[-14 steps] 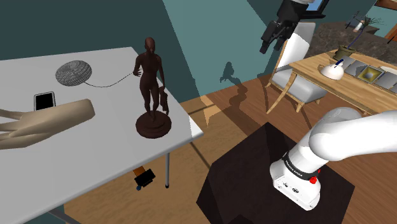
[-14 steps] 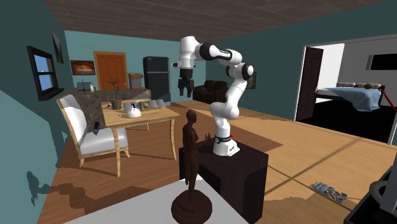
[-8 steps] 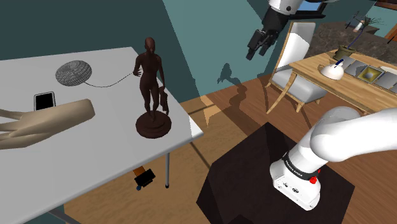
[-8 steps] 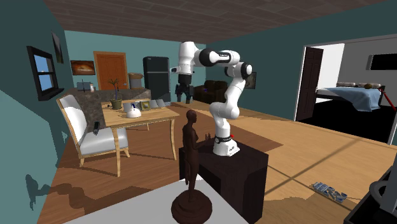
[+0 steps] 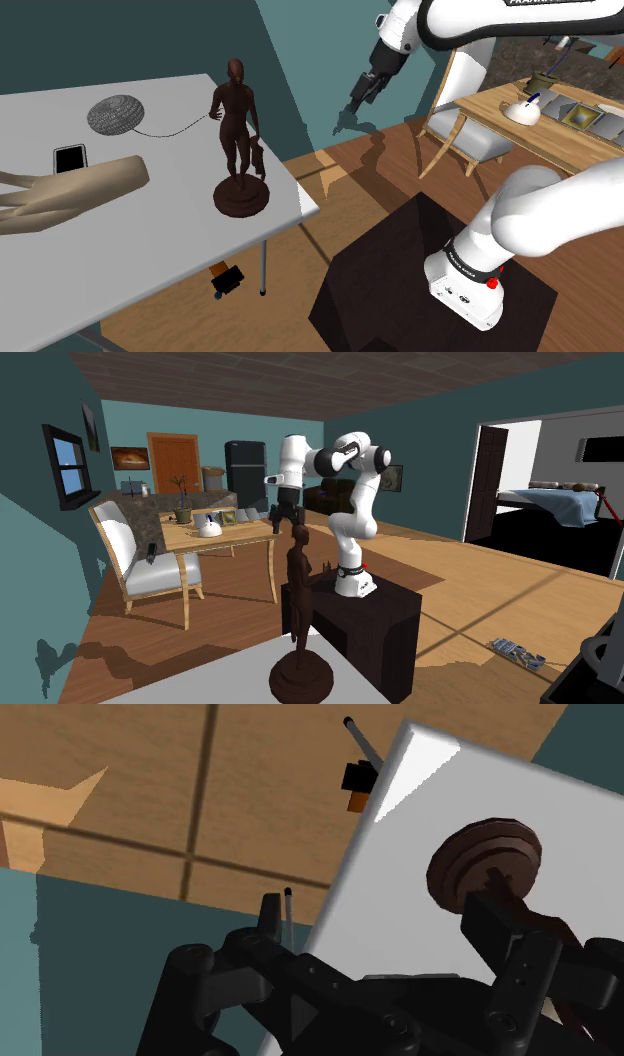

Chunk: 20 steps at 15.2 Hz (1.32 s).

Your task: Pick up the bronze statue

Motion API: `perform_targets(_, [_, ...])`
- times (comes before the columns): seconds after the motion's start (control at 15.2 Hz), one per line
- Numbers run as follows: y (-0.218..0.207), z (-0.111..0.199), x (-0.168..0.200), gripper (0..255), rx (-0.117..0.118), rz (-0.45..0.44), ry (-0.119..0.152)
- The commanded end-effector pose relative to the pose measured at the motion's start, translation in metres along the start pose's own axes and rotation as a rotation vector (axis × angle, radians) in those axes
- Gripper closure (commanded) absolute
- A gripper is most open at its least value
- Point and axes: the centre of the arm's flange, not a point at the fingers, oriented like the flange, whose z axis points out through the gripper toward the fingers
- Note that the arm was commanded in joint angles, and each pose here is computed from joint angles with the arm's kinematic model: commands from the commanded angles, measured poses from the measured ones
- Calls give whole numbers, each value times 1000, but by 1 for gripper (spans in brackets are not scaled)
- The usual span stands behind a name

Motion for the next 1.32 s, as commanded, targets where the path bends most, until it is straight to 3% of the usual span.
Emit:
perform_targets(0.0, [-14,14,9,0,13,-45,26])
perform_targets(1.25, [-165,160,89,0,137,-467,232])
